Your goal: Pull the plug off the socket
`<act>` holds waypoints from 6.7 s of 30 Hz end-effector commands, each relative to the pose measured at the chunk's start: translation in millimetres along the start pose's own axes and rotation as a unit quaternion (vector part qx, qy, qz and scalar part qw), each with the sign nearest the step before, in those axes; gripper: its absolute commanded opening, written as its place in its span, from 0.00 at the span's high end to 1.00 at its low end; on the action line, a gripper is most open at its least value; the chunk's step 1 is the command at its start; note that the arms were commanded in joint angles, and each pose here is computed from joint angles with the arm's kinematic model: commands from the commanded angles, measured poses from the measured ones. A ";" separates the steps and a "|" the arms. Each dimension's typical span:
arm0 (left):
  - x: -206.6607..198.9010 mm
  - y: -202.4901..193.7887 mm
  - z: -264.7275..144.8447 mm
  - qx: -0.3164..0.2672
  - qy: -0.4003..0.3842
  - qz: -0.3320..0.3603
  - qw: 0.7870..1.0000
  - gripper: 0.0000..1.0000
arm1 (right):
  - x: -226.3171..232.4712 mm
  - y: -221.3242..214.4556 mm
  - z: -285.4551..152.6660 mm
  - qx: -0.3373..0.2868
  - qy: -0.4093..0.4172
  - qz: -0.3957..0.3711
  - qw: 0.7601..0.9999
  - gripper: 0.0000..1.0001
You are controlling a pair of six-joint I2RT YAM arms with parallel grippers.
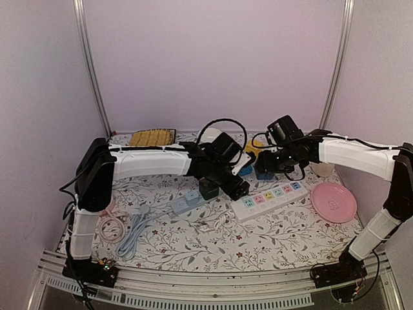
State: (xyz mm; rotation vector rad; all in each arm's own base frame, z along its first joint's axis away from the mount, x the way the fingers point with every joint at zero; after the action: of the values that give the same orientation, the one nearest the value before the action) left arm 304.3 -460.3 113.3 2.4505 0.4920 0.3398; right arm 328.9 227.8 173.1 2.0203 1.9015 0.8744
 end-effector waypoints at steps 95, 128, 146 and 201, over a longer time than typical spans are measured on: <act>104.6 -129.2 -112.5 -0.029 0.076 -0.331 0.940 0.08 | 146.2 -30.7 42.9 0.069 0.118 -0.151 0.979 0.13; 57.2 -173.5 -73.4 0.055 0.065 -0.330 0.940 0.08 | 181.0 -49.2 83.1 0.084 0.086 -0.191 0.974 0.56; 56.4 -197.9 -56.4 0.107 0.081 -0.331 0.934 0.08 | 196.2 -13.7 49.3 0.049 0.085 -0.203 0.974 0.64; 93.5 -164.6 -50.6 0.061 0.049 -0.355 0.931 0.44 | 171.9 -29.6 113.4 0.125 0.057 -0.187 0.973 0.64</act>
State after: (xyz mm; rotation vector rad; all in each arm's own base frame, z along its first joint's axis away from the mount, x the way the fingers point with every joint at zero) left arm 332.3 -290.7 90.9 2.1158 1.3079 0.1092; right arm 360.0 424.3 112.1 1.6793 2.4672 0.7135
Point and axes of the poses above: each gripper's point midway between its finger pads, its own z axis out along the fingers, its own x axis along the line the jaws close on, y = z × x, the point moved 3 cm from there along -z, back along the fingers, and after that the axes turned 11 degrees about z, right-handed, at the moved point
